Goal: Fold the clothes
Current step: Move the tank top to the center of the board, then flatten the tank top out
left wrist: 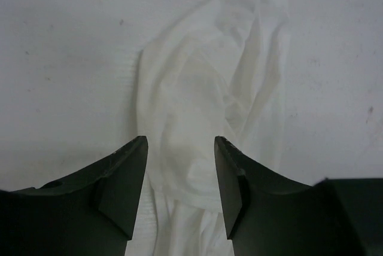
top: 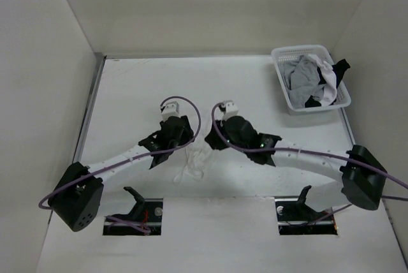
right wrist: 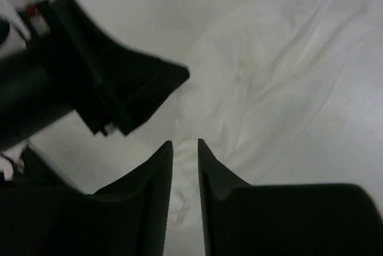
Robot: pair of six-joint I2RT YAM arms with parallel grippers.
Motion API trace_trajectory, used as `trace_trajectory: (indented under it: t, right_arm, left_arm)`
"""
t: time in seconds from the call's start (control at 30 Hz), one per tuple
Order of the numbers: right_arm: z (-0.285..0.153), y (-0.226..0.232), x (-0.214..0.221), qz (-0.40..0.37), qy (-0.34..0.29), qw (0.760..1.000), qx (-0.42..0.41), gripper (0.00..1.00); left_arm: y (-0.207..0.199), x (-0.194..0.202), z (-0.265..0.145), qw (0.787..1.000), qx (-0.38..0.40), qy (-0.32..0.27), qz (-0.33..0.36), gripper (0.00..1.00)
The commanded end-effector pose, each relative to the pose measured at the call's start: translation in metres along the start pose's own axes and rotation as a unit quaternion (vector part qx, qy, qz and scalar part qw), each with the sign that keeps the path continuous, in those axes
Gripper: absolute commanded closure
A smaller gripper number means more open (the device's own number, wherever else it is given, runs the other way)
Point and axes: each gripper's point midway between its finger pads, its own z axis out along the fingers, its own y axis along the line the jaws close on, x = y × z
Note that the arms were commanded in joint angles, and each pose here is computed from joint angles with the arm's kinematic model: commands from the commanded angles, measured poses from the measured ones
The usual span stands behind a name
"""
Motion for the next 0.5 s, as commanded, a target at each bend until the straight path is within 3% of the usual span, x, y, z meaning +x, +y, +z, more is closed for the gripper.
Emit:
trace_trajectory:
  t: [0.0,0.13,0.4,0.47]
  right_arm:
    - [-0.021,0.004,0.045,-0.012,0.034,0.999,0.001,0.66]
    - [-0.041,0.022,0.063,-0.031,0.032,0.999,-0.013,0.62]
    - [-0.047,0.009,0.068,-0.019,0.026,0.999,-0.001,0.61]
    - [-0.044,0.001,0.073,-0.018,0.032,0.999,0.012,0.57]
  left_arm:
    - [-0.005,0.011,-0.008,1.0,0.002,0.028,0.012,0.49]
    - [0.001,0.025,-0.01,0.999,0.0,0.051,-0.016,0.47]
    - [-0.001,0.029,0.001,0.997,0.014,0.06,-0.048,0.54]
    - [-0.007,0.03,0.002,0.997,0.025,0.061,-0.051,0.57]
